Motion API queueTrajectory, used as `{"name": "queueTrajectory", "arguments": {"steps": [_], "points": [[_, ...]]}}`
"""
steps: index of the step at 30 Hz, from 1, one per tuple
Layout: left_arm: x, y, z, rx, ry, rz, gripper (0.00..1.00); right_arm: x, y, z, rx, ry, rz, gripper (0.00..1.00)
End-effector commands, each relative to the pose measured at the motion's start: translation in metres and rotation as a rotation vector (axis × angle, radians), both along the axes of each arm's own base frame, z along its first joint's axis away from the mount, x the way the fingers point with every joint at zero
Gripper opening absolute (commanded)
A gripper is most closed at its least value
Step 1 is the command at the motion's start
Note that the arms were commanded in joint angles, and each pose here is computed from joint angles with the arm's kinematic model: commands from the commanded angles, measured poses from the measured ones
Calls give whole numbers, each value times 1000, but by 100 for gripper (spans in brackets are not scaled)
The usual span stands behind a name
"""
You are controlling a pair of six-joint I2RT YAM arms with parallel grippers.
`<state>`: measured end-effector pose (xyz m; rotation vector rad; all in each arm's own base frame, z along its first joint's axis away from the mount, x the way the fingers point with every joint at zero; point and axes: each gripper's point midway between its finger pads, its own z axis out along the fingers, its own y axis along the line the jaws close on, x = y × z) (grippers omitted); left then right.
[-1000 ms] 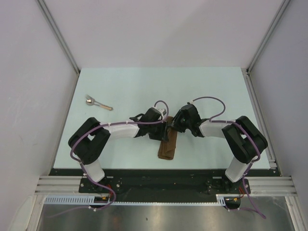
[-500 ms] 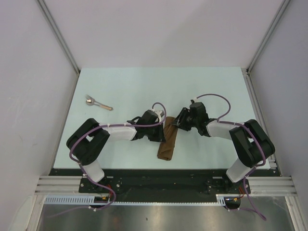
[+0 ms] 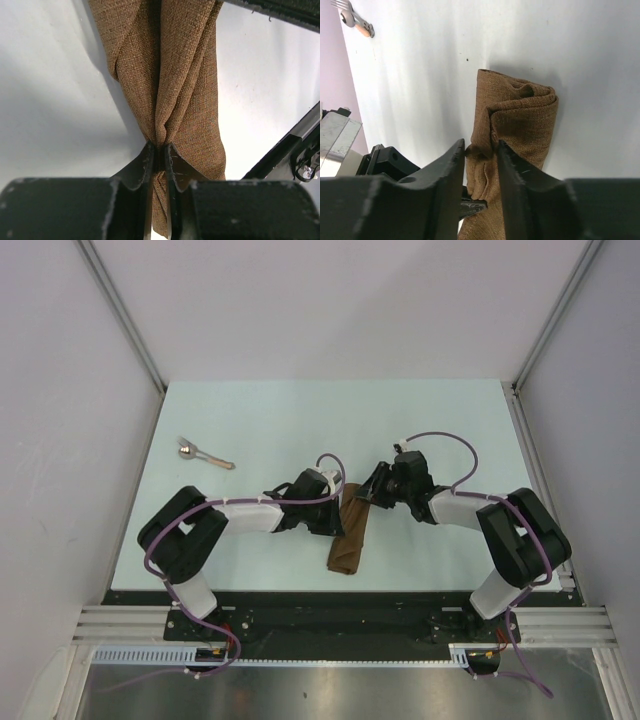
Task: Fold the napkin into a case and place the utensils inside
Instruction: Pick up the top corner of the smaller rectangle folded napkin.
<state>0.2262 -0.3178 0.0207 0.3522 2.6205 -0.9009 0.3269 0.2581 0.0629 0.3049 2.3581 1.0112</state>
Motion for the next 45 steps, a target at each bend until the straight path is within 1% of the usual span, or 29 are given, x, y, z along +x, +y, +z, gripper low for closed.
{"name": "queueTrajectory", "arguments": {"steps": [1, 6, 13, 14, 16, 17, 18, 20, 21, 23, 32, 34, 36, 37, 38, 39, 40, 41, 43, 44, 45], "points": [[-18, 5, -5, 11, 62, -30, 13, 10, 6, 13, 17, -66, 15, 33], [-18, 4, -6, 9, 67, -29, 11, 12, 5, 8, 6, -60, 6, 31], [-20, 3, -5, 4, 70, -30, 9, 13, 10, 8, 28, -55, 11, 13], [-20, 4, -6, 7, 70, -30, 9, 14, 10, 10, 30, -61, 10, 8], [-22, 3, -5, 3, 74, -37, 9, 14, 10, 8, 36, -50, 5, 3], [-22, 4, -5, 4, 74, -39, 11, 14, 9, 8, 38, -47, 0, 1], [-22, 4, -2, 2, 66, -40, 23, 14, 8, 9, 40, -50, -6, 0], [-25, 7, 0, 4, 70, -42, 35, 14, 8, 9, 49, -46, -12, 0], [-28, 8, 2, 6, 75, -46, 43, 13, 8, 9, 52, -41, -16, 0], [-33, 9, 3, 9, 92, -57, 50, 14, 9, 10, 69, -33, -30, 0], [-64, 17, -9, 1, 158, -77, 56, 22, 13, 0, 79, 14, -64, 0], [-65, 16, -8, -14, 160, -80, 54, 23, 15, -1, 77, 20, -62, 0], [-64, 18, -11, -2, 153, -77, 44, 23, 17, -5, 74, 32, -63, 1], [-63, 18, -12, 3, 149, -73, 39, 23, 19, -3, 82, 31, -55, 4], [-60, 19, -13, 12, 136, -65, 30, 23, 19, -3, 79, 32, -53, 9], [-60, 19, -15, 12, 137, -64, 26, 22, 20, -2, 75, 28, -50, 13], [-59, 18, -15, 10, 133, -61, 23, 20, 21, -2, 60, 30, -38, 20], [-59, 19, -17, 13, 132, -59, 18, 19, 21, -2, 51, 30, -32, 23], [-59, 20, -18, 11, 134, -52, 12, 14, 22, -1, 33, 43, -12, 32], [-58, 17, -17, -6, 121, -53, 9, 13, 23, 0, 23, 36, -2, 34], [-57, 17, -17, -11, 121, -50, 8, 10, 25, 2, 14, 33, 5, 36]]}}
